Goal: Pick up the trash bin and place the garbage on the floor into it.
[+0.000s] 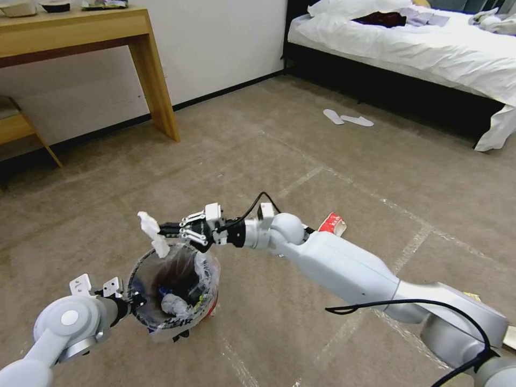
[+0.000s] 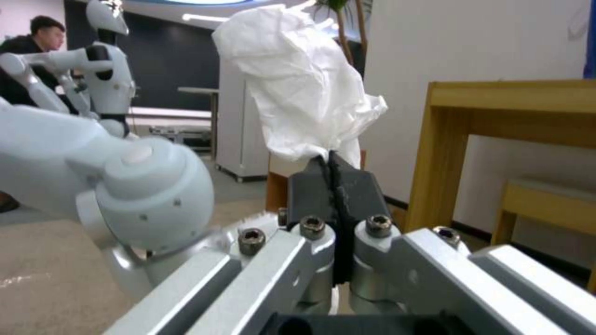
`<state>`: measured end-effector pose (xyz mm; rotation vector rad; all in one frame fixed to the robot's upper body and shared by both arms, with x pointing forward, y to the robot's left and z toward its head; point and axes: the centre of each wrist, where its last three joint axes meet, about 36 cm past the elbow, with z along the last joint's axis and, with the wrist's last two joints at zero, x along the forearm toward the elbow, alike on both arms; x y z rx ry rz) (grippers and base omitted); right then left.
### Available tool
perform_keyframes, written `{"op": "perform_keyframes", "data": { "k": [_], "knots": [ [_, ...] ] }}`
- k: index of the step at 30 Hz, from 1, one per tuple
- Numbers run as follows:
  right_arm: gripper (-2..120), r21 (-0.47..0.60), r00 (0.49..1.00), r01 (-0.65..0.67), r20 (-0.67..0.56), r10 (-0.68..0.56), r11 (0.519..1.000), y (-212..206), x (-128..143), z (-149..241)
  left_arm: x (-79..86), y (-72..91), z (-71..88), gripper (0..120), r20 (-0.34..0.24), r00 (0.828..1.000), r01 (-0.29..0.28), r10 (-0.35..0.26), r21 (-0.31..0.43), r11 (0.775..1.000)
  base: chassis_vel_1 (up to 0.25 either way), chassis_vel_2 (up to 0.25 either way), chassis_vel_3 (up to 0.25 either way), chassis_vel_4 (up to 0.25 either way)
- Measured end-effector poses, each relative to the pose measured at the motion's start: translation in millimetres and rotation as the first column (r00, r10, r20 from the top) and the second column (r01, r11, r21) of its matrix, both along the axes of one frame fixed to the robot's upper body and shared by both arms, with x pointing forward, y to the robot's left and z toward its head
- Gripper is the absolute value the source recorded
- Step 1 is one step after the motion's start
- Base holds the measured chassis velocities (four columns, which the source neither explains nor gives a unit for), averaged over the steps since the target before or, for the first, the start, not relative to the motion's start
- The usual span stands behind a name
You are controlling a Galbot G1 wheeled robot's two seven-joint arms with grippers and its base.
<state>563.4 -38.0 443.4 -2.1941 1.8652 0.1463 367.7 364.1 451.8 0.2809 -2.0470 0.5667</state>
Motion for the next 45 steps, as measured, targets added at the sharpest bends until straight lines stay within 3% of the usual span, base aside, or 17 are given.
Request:
{"op": "perform_keyframes", "data": {
  "k": [20,28,34,36,45],
  "knots": [
    [1,-0.071,0.997,0.07,-0.018,-0.071,0.995,-15.5,6.0,-57.4,-0.2,1.8,5.4,0,0.006,1.0,-0.001,0.001,0.006,1.0,0.0,0.0,0.0,0.0],
    [33,-0.108,0.997,0.064,-0.023,-0.067,0.992,-21.3,3.3,-75.1,1.1,0.7,5.2,0,0.006,1.0,-0.003,0.003,0.002,1.0,0.0,0.0,0.0,0.0],
    [50,-0.114,0.998,0.054,-0.02,-0.056,0.992,-22.3,4.1,-75.7,1.5,2.1,5.1,0,0.006,1.0,-0.006,0.006,0.003,1.0,0.0,0.0,0.0,0.0],
    [61,-0.12,0.999,0.043,-0.017,-0.046,0.992,-22.1,6.1,-74.5,2.5,1.9,5.3,0,0.008,1.0,-0.007,0.007,0.001,1.0,0.0,0.0,0.0,0.0],
    [91,-0.128,0.999,0.026,-0.018,-0.028,0.992,-21.4,6.3,-73.7,3.4,3.6,6.2,0,0.009,1.0,-0.007,0.007,0.006,1.0,0.0,0.0,0.0,0.0]
  ]
}}
